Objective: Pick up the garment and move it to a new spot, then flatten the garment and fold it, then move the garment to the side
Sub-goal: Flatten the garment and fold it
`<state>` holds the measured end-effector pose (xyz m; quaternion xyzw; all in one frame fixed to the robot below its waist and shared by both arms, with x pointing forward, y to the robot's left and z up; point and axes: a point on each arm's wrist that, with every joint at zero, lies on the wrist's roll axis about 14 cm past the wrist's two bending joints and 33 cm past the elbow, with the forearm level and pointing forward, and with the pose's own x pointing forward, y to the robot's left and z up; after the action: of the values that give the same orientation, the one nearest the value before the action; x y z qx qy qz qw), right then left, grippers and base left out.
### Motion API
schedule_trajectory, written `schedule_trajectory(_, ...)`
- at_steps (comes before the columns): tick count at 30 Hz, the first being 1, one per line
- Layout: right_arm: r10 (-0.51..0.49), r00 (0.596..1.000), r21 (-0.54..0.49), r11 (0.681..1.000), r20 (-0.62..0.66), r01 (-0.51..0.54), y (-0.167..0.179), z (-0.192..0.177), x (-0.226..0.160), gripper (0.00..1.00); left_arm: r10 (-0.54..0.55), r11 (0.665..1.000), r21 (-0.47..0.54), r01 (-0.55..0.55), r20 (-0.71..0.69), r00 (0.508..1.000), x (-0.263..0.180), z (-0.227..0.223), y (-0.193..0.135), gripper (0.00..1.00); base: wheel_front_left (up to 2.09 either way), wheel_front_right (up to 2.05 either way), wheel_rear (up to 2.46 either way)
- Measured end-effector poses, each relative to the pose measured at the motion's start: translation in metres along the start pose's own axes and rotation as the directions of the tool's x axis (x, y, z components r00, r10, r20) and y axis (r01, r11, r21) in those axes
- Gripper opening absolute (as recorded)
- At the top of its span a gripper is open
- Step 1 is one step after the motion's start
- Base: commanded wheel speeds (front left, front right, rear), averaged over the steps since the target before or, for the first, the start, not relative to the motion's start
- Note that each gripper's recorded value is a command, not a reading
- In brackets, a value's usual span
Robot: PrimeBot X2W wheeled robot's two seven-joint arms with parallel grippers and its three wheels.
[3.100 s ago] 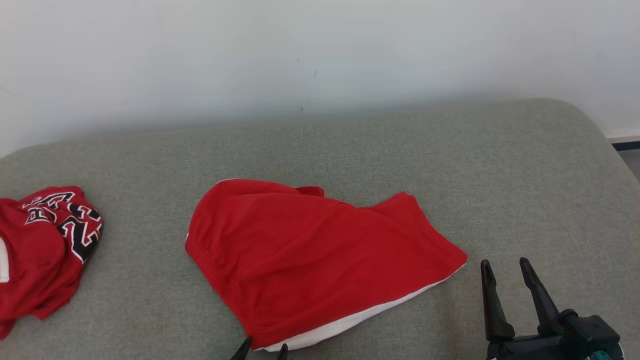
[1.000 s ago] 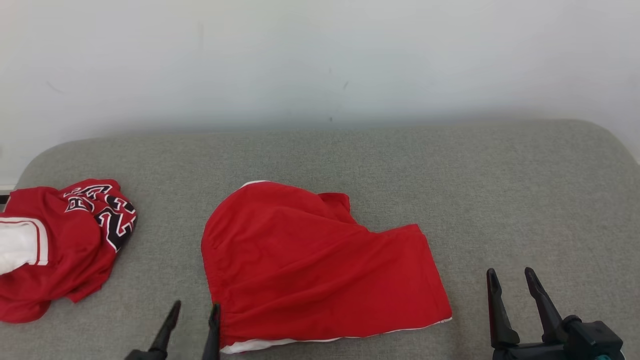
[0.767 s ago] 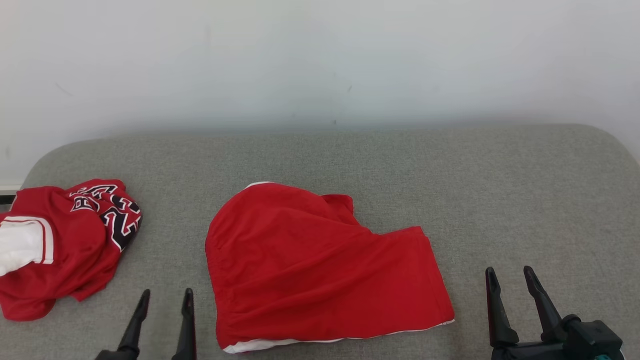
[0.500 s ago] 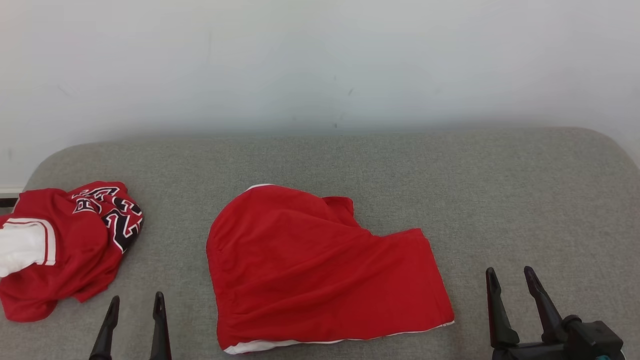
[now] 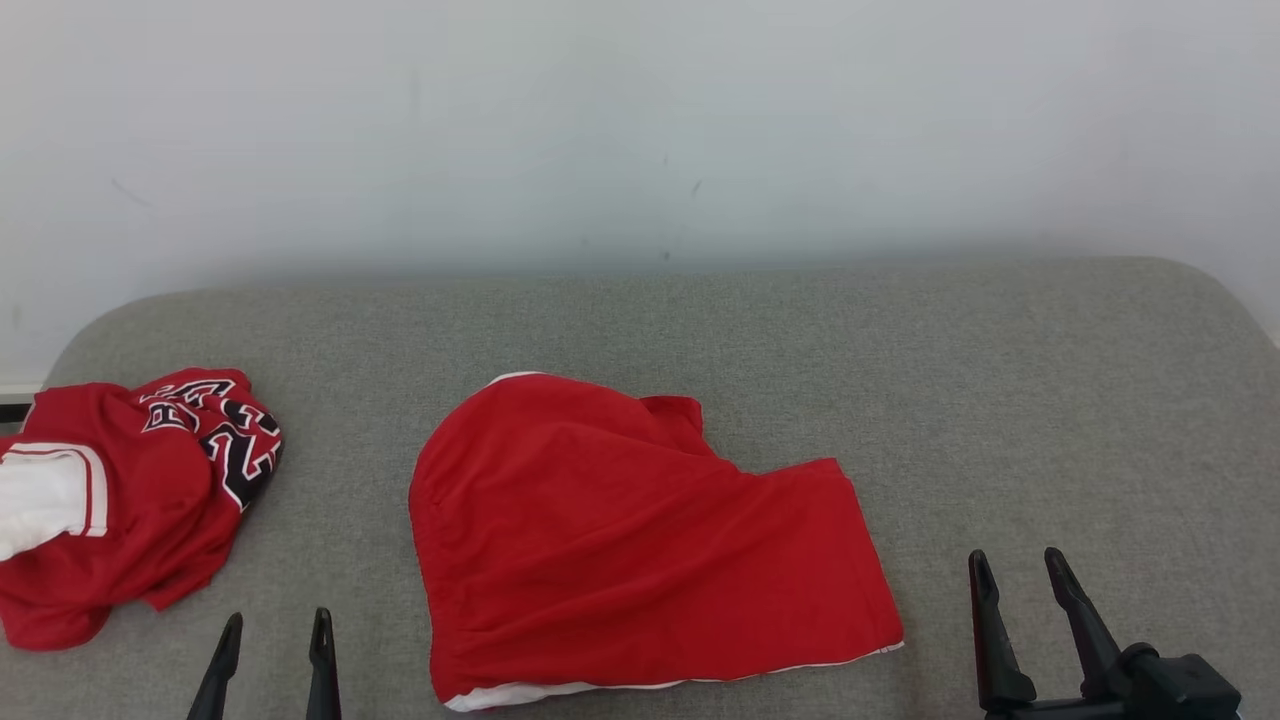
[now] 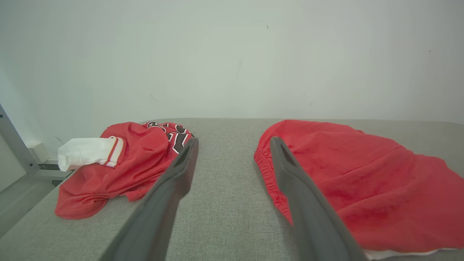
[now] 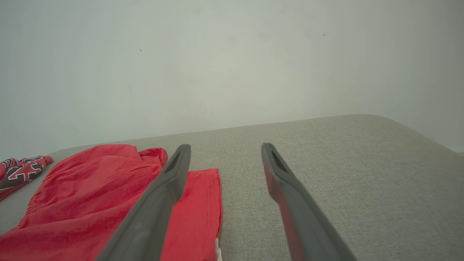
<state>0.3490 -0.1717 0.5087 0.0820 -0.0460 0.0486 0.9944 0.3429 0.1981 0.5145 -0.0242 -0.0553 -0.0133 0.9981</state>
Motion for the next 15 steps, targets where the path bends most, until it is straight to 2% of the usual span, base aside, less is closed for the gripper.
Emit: schedule_trajectory(15, 0.009, 1.0, -0.007, 1.0, -0.025, -0.009, 0.001, -0.0072, -0.0007, 1.0, -0.006, 1.0, 0.001, 0.006, -0.03, 1.0, -0.0025, -0.0094, -0.0032, 1.0, 0.0, 0.0, 0.0)
